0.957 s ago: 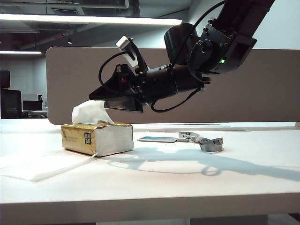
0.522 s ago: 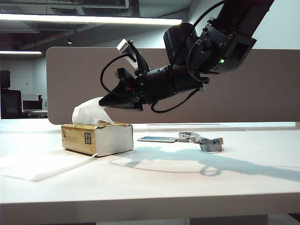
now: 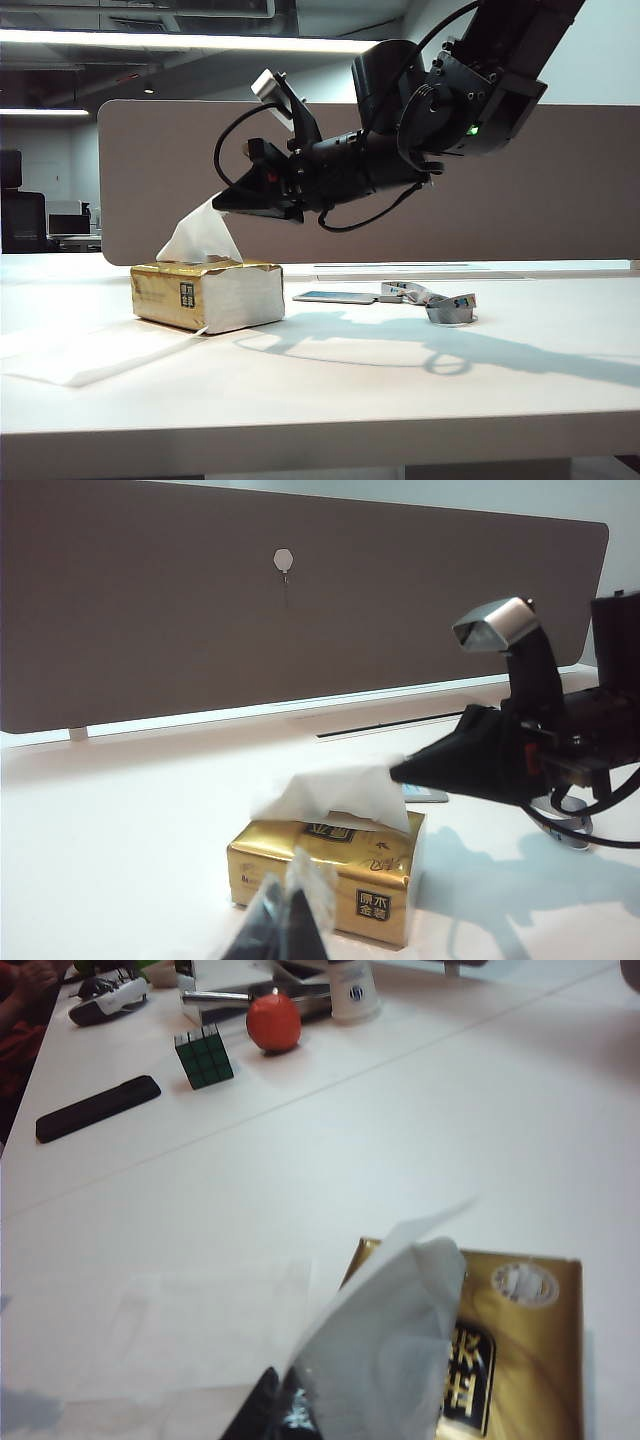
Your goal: Pull out a tissue from the tissue box and use it to cover the ID card on the tabletop.
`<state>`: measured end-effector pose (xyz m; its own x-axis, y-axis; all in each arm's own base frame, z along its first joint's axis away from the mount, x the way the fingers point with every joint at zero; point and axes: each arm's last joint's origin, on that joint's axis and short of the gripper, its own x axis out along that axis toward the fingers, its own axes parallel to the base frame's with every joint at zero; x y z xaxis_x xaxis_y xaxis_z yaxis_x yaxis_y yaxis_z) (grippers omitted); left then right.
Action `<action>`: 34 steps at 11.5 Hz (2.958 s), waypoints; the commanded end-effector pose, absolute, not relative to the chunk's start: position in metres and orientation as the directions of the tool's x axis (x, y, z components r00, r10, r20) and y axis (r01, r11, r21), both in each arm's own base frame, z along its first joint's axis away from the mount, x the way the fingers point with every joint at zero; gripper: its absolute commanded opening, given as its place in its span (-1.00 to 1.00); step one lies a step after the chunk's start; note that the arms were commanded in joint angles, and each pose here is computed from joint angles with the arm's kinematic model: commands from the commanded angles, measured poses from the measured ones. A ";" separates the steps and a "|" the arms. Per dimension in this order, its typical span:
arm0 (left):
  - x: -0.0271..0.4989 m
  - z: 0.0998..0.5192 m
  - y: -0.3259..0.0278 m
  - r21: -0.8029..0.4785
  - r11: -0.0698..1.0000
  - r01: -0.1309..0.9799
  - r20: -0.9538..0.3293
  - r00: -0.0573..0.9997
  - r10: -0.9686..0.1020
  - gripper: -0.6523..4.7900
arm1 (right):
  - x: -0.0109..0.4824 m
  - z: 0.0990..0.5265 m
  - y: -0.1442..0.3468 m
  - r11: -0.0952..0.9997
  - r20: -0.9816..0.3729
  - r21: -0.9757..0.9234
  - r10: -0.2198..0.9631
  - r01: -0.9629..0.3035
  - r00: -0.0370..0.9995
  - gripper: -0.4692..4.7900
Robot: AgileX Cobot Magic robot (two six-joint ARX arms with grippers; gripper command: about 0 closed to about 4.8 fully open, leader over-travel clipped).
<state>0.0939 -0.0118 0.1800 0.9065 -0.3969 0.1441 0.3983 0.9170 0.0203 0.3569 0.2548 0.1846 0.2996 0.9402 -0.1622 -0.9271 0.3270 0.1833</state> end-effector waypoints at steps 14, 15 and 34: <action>0.094 0.182 -0.012 0.026 0.917 0.399 0.157 0.904 -0.398 -0.78 | 0.373 0.240 0.267 0.407 -0.172 0.156 0.908 -0.900 0.381 0.66; 0.094 0.182 -0.012 0.026 0.917 0.399 0.157 0.904 -0.398 -0.78 | 0.377 0.224 0.269 0.410 -0.205 0.177 0.904 -0.895 0.374 0.66; 0.094 0.182 -0.012 0.026 0.917 0.399 0.157 0.904 -0.398 -0.78 | 0.403 0.261 0.241 0.593 0.132 0.157 0.780 -0.789 0.612 -0.84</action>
<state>0.0939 -0.0118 0.1800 0.9065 -0.3969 0.1441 0.3983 0.9170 0.0203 0.4014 0.2442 0.2585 0.5870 0.7986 0.1329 -0.8083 0.5687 0.1522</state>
